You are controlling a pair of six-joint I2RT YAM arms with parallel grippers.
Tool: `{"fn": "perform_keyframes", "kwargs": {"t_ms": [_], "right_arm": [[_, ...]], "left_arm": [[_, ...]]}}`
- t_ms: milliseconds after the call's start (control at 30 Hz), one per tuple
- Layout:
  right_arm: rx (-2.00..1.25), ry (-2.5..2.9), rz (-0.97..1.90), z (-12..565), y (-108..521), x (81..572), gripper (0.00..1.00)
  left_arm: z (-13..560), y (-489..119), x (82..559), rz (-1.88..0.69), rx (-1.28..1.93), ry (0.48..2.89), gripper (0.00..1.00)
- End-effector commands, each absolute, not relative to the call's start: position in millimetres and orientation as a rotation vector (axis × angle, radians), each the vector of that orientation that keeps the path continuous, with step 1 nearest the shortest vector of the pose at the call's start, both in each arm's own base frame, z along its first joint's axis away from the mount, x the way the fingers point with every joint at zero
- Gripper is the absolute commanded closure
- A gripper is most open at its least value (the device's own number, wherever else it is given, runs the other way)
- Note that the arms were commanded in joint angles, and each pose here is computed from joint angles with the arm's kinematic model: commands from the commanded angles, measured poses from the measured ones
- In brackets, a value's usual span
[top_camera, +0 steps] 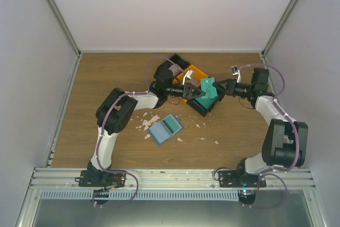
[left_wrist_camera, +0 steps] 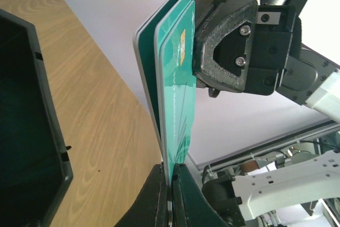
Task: Put the credit cards into the card holder
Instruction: Pick up the credit card from the storage box.
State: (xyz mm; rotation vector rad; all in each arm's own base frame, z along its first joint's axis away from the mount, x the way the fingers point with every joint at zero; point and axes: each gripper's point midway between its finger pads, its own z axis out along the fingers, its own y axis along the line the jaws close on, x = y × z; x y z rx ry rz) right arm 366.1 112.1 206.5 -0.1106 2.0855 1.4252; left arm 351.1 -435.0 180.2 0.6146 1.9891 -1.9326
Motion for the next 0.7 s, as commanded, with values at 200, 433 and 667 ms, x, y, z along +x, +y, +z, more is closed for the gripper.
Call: {"fn": "perform_keyframes", "kwargs": {"t_ms": [200, 433, 667], "right_arm": [[-0.163, 2.002, 1.437, 232, 103, 366, 1.00], [-0.157, 1.969, 1.526, 236, 107, 359, 1.00], [-0.156, 1.938, 1.573, 247, 109, 354, 0.99]], "left_arm": [[210, -398, 345, -2.029, 0.647, 1.885, 1.00], [240, -388, 334, -2.103, 0.680, 1.764, 1.00], [262, -382, 325, -2.098, 0.731, 1.670, 1.00]]}}
